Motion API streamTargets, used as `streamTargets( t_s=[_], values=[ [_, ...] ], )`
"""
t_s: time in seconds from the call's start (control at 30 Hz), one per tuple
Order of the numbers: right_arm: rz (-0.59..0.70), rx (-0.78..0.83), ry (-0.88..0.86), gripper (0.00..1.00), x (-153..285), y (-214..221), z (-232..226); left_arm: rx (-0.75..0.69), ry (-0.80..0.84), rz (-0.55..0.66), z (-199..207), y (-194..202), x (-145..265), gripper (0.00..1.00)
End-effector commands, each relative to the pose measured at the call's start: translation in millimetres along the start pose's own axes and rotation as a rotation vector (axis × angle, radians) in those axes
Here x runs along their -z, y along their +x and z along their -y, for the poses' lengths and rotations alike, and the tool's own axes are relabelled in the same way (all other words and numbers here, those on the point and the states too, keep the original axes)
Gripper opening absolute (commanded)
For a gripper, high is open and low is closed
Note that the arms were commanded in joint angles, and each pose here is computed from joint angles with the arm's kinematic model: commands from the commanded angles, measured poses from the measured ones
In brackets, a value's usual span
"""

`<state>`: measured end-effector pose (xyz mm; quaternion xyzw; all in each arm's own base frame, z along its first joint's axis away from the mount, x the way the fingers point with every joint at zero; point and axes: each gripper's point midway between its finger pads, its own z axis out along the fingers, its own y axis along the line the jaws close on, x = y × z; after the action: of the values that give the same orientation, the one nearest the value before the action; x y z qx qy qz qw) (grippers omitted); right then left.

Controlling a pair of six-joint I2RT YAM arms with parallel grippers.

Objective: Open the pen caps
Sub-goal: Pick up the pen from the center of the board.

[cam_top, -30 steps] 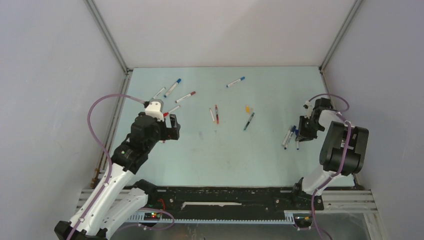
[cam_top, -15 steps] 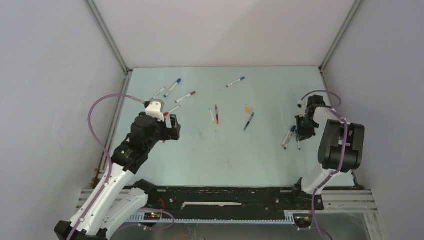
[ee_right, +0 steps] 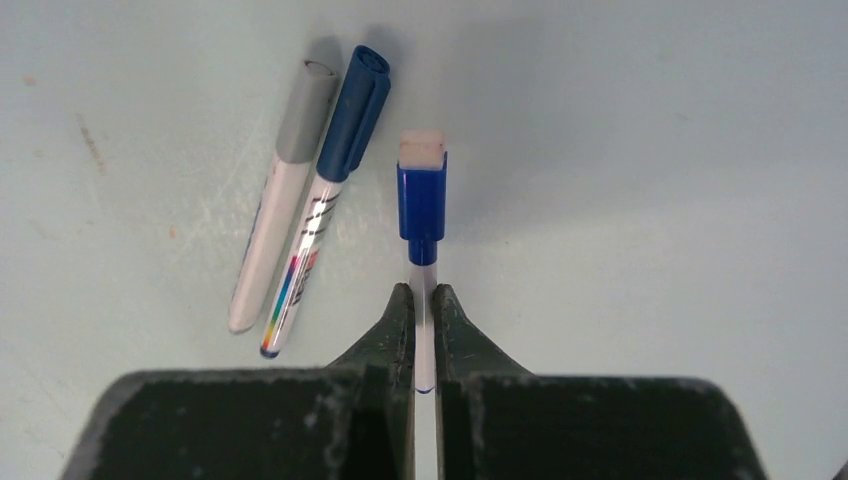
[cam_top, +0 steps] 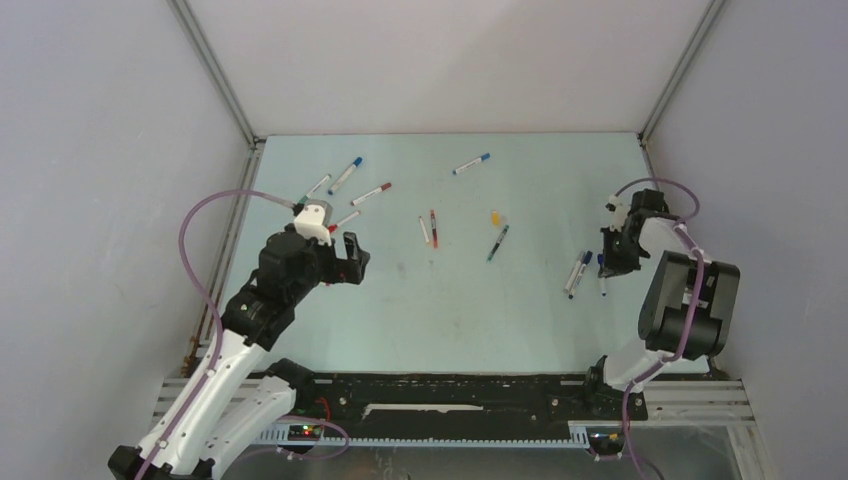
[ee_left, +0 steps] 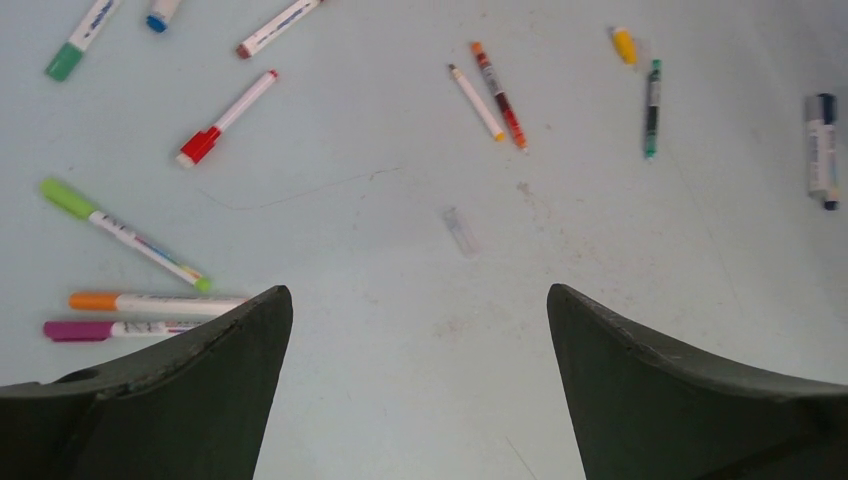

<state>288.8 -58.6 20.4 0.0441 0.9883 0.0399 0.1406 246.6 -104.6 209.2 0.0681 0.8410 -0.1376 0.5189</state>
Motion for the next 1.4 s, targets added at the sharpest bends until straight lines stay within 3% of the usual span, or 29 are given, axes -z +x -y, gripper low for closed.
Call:
streamTargets(
  t_s=[0.0,0.3,0.37,0.5,0.73,1.03,1.37],
  values=[
    [0.149,0.024,-0.094,0.00,37.2,-20.4,-9.5,0.029,0.162,0.066,28.7,-13.6,6.1,1.00],
    [0.400,0.320,-0.621,0.00,120.8,-21.9,-108.7,0.391,0.580,0.126,106.7,-40.6,17.6,1.00],
    [0.428,0.416,-0.733,0.00,138.3,-11.1,-134.1,0.478,0.663,0.119,123.4,-43.6,19.6,1.00],
    [0.421,0.642,-0.875,0.00,157.2,19.4,-181.1,0.520,0.725,0.075,156.4,-41.2,12.6,1.00],
    [0.328,0.888,-0.924,0.00,152.1,57.1,-216.7,0.607,0.720,-0.070,204.8,-22.1,-18.3,0.99],
    [0.214,1.080,-0.893,0.00,133.7,87.0,-236.8,0.595,0.708,-0.224,251.4,-2.2,-39.8,0.96],
    [0.172,1.145,-0.882,0.00,128.3,98.0,-244.4,0.588,0.801,-0.398,285.4,33.4,-49.7,0.78]
  ],
)
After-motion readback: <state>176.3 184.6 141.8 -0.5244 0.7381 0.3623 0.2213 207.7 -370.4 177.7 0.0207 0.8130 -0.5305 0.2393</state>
